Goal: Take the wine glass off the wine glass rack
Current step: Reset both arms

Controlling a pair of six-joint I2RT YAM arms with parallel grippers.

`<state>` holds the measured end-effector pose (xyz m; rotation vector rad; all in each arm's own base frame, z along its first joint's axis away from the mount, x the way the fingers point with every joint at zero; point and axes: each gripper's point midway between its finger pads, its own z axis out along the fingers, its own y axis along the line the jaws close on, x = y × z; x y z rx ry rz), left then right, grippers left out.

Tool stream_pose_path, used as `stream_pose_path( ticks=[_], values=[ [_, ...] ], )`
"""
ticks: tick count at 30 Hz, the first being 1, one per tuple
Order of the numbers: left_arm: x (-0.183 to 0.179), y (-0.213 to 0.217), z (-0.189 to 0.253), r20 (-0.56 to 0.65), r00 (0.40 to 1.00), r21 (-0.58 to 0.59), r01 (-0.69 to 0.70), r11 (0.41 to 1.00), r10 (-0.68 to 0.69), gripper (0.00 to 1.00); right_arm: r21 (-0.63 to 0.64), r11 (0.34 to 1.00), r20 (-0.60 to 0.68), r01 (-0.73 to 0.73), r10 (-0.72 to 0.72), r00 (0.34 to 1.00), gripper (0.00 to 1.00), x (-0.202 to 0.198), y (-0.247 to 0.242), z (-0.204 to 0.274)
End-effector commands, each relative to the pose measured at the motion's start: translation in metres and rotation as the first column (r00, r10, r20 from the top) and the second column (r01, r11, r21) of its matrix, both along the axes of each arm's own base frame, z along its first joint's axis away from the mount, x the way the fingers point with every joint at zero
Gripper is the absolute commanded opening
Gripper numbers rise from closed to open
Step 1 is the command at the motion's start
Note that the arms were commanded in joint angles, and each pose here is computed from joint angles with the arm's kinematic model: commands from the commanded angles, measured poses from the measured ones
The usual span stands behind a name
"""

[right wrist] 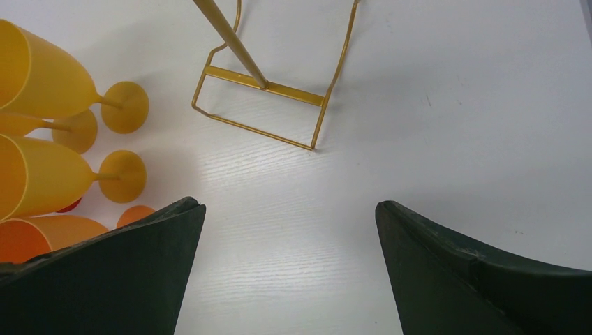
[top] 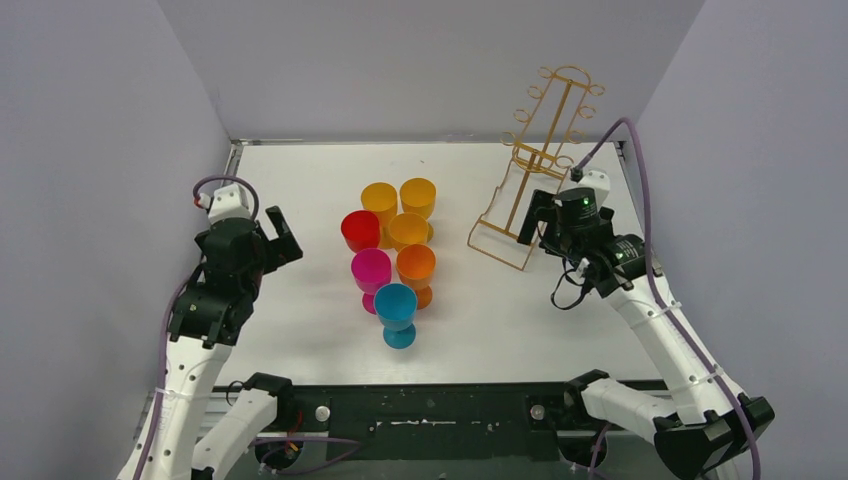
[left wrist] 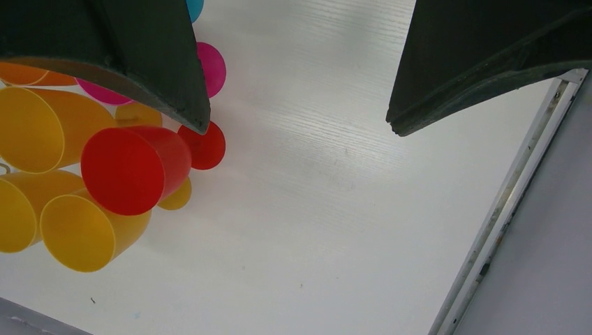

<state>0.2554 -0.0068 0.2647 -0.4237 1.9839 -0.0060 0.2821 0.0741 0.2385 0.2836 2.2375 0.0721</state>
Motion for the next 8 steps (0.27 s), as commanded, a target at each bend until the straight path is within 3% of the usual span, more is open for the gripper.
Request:
stream_pose_path(
  ticks=[1, 8],
  values=[
    [0.001, 0.003, 0.005, 0.029, 0.999, -0.016, -0.029, 0.999, 0.030, 0.97, 0.043, 0.999, 0.067, 0.004, -0.007, 0.998, 1.00, -0.002, 0.000, 0.013],
    [0.006, 0.002, -0.006, -0.013, 0.999, 0.000, -0.040, 0.999, 0.040, 0.97, 0.077, 0.997, 0.123, -0.017, 0.007, 0.992, 1.00, -0.004, 0.003, 0.025]
  ],
)
